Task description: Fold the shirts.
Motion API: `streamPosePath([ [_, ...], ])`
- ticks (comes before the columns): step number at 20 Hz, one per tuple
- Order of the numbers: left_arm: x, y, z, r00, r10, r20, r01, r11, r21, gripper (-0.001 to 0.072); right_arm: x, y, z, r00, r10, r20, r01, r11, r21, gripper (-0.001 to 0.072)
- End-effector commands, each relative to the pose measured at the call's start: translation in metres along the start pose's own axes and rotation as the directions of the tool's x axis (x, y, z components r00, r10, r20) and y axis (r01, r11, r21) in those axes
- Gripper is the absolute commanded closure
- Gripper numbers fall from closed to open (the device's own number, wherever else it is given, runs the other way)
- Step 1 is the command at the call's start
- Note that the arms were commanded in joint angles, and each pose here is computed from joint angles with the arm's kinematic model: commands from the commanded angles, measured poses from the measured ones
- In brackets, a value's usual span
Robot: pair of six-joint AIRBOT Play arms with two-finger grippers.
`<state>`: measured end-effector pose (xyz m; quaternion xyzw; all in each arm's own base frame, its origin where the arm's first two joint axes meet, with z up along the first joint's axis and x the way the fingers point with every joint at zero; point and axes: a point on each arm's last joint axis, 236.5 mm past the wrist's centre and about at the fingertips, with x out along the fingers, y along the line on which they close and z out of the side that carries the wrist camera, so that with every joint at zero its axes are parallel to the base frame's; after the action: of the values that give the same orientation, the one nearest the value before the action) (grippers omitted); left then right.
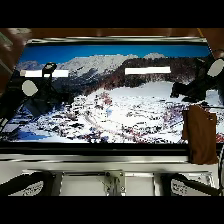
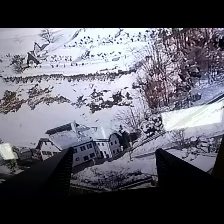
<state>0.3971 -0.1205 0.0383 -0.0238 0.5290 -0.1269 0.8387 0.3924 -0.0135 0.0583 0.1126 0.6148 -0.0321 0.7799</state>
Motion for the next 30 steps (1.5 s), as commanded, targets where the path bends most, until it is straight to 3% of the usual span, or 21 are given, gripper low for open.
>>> streamPosePath([
  [1,0.0,0.0,0.0,1.0,0.0,0.001,0.0,1.0,0.0,0.01,0.0,0.0,0.0,1.0,0.0,-0.001,0.0,1.0,0.001,0.0082],
  [27,0.002,0.006,0.002,1.0,0.02,0.006,-0.02,1.0,0.008,0.0095,0.0,-0.005,-0.004,1.0,-0.022,-0.019,0.022,1.0,-0.01,0.0082],
  [29,-0.008,0.034,0.017,0.993,0.106,0.046,-0.107,0.994,0.025,-0.0013,0.0,-0.005,-0.007,0.999,-0.023,-0.031,0.022,0.999,-0.034,0.0082],
  [30,-0.019,0.053,0.031,0.985,0.15,0.081,-0.151,0.989,-0.002,-0.0013,0.0,-0.006,-0.008,0.999,-0.023,-0.032,0.021,0.999,-0.047,0.0082],
])
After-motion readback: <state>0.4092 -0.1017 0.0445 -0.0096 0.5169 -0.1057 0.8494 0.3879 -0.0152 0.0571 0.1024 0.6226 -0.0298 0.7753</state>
